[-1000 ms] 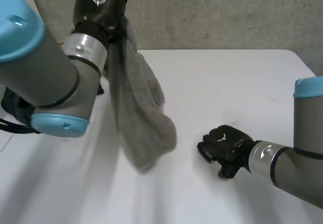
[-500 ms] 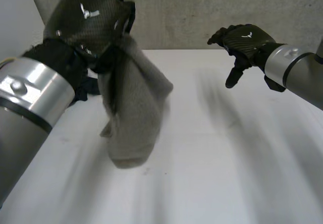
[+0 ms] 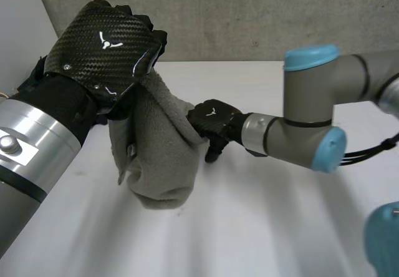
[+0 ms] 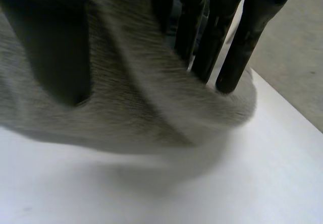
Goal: Fold the laundry.
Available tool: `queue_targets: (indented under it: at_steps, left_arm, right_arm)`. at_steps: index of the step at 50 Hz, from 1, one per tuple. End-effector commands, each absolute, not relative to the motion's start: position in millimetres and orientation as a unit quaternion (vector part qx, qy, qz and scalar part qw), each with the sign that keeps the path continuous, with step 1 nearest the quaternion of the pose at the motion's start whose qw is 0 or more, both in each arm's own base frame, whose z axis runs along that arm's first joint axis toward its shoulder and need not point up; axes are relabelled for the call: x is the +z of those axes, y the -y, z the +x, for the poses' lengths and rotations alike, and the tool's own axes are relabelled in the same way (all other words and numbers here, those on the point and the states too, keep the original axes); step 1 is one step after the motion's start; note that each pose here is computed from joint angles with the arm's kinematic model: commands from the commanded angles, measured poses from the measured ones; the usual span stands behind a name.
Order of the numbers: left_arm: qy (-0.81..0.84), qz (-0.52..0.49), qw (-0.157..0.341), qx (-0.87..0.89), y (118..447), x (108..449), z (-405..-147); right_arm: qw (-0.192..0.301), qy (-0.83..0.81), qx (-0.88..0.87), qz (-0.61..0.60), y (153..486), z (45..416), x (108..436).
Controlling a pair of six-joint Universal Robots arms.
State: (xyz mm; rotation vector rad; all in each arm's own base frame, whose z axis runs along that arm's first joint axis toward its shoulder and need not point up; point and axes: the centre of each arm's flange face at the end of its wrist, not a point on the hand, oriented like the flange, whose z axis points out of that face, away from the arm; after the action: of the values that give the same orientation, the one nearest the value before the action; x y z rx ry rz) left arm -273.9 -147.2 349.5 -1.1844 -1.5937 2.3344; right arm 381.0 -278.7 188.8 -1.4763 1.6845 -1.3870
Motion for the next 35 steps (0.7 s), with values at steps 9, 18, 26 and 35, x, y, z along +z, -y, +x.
queue_targets:
  at_steps: [9, 18, 26, 35]
  left_arm:
    - [0.472, -0.311, -0.022, 0.825, 229, 384, -290]
    - [0.42, -0.238, -0.057, 0.874, 271, 400, -287]
    - [0.495, -0.302, -0.036, 0.814, 265, 319, -304]
    - [0.556, -0.347, -0.027, 0.755, 254, 254, -304]
  right_arm:
    - [0.17, -0.564, -0.768, -0.25, 354, 378, 323]
    - [0.154, -0.581, -0.764, -0.235, 334, 334, 339]
    - [0.072, -0.608, -0.687, -0.393, 269, 299, 282]
    - [0.003, -0.639, -0.415, -0.648, 174, 261, 176]
